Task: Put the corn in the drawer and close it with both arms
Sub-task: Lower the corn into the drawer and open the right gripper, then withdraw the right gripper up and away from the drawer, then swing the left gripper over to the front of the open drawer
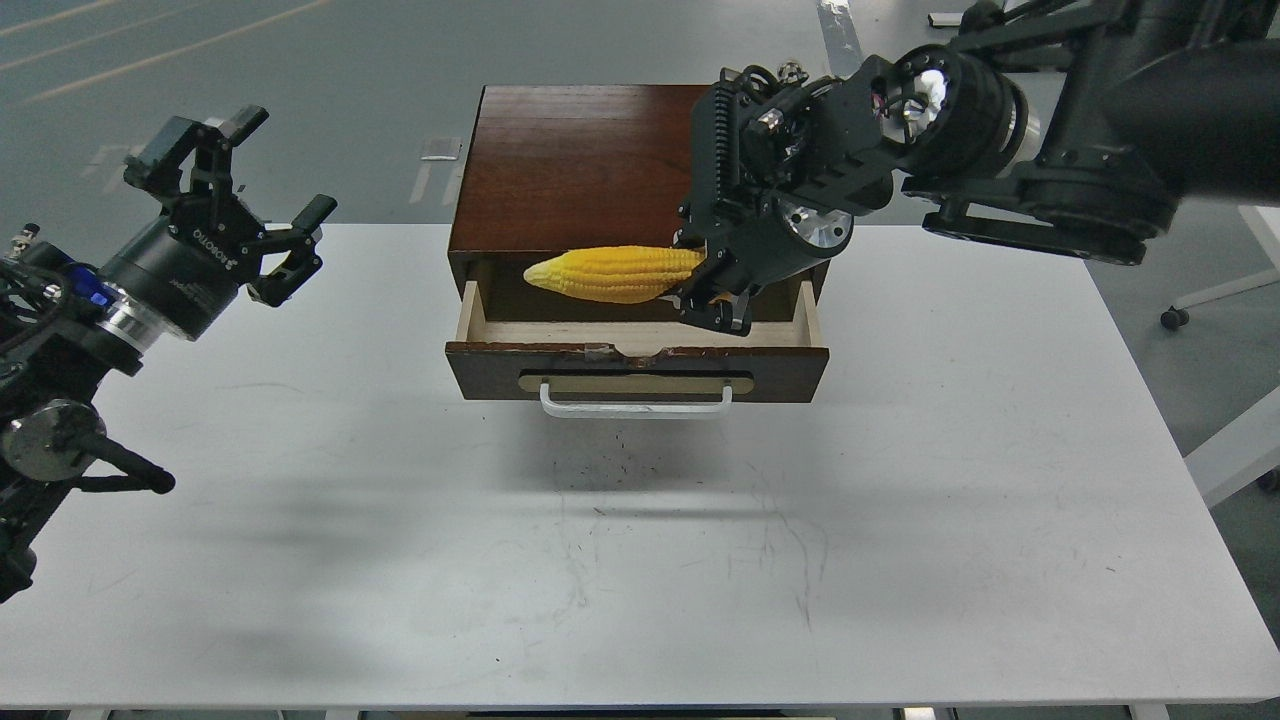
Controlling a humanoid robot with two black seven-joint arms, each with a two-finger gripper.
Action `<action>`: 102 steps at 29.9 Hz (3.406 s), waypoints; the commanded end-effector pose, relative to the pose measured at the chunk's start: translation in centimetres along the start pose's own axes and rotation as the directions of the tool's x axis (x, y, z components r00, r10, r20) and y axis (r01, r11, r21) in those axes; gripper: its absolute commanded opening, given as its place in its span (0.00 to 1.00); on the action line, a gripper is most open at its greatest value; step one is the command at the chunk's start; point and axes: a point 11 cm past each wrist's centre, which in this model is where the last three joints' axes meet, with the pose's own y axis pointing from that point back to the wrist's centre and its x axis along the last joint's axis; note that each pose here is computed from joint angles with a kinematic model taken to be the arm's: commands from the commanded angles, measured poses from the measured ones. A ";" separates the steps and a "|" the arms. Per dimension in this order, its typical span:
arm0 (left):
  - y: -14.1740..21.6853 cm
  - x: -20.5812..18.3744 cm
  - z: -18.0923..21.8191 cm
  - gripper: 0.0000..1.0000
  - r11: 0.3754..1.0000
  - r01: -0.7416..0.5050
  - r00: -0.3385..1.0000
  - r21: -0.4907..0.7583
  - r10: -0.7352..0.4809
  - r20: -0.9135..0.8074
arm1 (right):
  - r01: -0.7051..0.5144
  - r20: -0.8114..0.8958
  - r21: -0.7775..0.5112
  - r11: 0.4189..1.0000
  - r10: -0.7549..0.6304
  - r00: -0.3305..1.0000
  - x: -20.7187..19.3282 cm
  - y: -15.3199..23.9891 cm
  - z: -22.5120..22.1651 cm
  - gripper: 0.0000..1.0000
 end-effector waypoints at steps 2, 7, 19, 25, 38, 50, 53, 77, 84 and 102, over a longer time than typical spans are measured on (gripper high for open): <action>0.1 0.1 0.0 0.99 1.000 -0.002 1.000 0.002 0.002 0.001 | -0.010 0.007 -0.006 1.000 0.010 1.000 -0.5 -1.2 0.2 0.05; 0.2 0.1 0.0 0.99 1.000 -0.005 1.000 0.000 0.005 -0.001 | -0.011 0.009 0.003 1.000 0.011 1.000 -0.5 -1.9 -0.1 0.10; 0.1 0.1 0.1 0.99 1.000 -0.006 1.000 -0.006 0.006 -0.002 | -0.017 0.028 0.011 1.000 0.017 0.999 -0.7 -2.3 -0.4 0.43; 0.1 0.1 0.1 0.99 1.000 -0.006 1.000 -0.006 0.006 -0.002 | -0.019 0.032 0.010 1.000 0.019 0.999 -0.8 -2.2 -0.4 0.58; 0.1 0.2 0.2 0.99 1.000 -0.007 1.000 -0.007 0.007 0.000 | -0.032 0.039 0.003 0.999 0.032 0.999 -0.4 -1.8 -0.1 0.65; 0.4 0.7 0.9 0.99 1.000 -0.013 1.000 -0.002 0.013 0.025 | -0.293 0.426 -0.161 0.943 0.334 0.841 1.1 4.2 3.8 0.96; 0.5 0.9 1.1 0.99 1.000 -0.014 0.999 0.000 0.014 0.033 | -0.356 0.545 -0.225 0.907 0.421 0.726 0.0 6.0 4.6 0.96; -0.9 0.3 2.6 0.99 1.000 0.023 0.997 -0.013 -0.022 0.076 | 0.025 0.182 -0.917 0.399 0.473 -0.862 -29.3 9.7 0.2 0.99; -2.0 -1.3 2.8 0.95 0.994 0.107 0.970 0.038 -0.112 0.216 | 0.207 0.023 -0.870 0.447 0.456 -0.890 -34.7 5.3 -4.6 0.99; -7.2 -18.5 9.8 0.00 0.763 0.622 0.411 0.174 -0.507 0.758 | 0.332 -0.091 -0.865 0.376 0.532 -0.842 -38.9 6.5 -5.1 0.99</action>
